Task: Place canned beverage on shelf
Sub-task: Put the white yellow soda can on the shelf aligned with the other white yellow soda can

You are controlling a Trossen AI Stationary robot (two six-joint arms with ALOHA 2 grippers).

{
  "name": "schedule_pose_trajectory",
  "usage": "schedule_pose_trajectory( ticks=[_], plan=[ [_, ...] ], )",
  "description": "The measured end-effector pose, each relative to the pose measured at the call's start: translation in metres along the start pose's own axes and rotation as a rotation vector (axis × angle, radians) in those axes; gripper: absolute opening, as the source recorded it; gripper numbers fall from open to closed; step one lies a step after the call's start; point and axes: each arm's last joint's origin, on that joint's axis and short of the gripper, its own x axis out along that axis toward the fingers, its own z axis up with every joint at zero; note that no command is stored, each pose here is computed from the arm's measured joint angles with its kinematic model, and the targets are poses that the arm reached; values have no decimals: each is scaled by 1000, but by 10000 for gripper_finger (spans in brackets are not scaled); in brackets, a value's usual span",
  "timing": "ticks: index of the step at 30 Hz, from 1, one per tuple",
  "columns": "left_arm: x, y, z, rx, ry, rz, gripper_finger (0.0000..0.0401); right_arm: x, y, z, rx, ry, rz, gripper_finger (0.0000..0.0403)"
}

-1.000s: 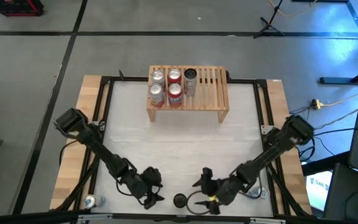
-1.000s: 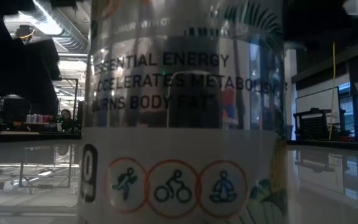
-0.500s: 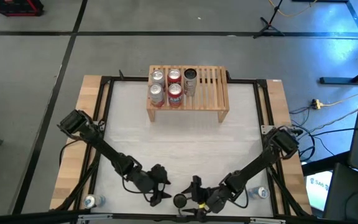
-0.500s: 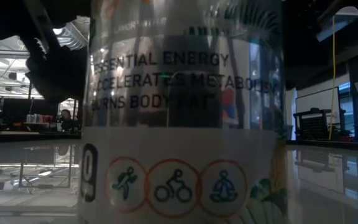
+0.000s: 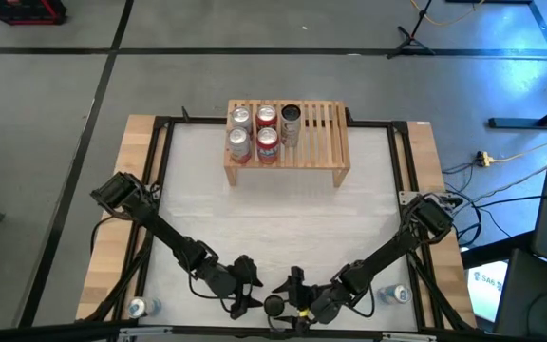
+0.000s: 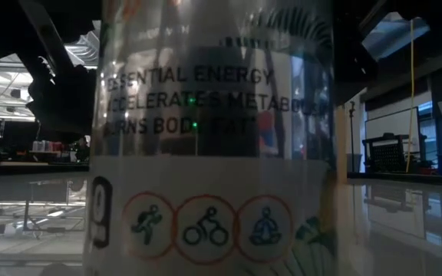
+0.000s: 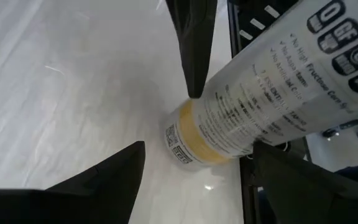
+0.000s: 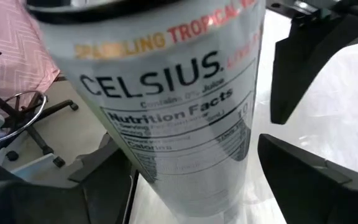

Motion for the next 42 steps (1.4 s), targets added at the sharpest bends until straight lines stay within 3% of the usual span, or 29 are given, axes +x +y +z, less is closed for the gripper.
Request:
schedule_pose_trajectory(
  ticks=[7,12,20,30,39,42],
  plan=[
    [0,0,1,-27,-11,-8,300,1,-2,2,2,-28,-40,330],
    [-3,-13,-2,25,-58,-59,300,4,-8,6,15,-36,-50,330],
    [1,-9,-8,29,-71,-12,300,3,-7,5,-56,-29,-49,327],
    [5,-8,-5,47,-101,-37,300,4,-7,6,-82,-32,-31,233],
    [3,-12,-9,39,-69,-58,300,6,-13,11,-54,-35,-28,236],
    [-8,-16,-5,-34,4,-93,300,4,-13,16,-77,-32,-23,227]
  ],
)
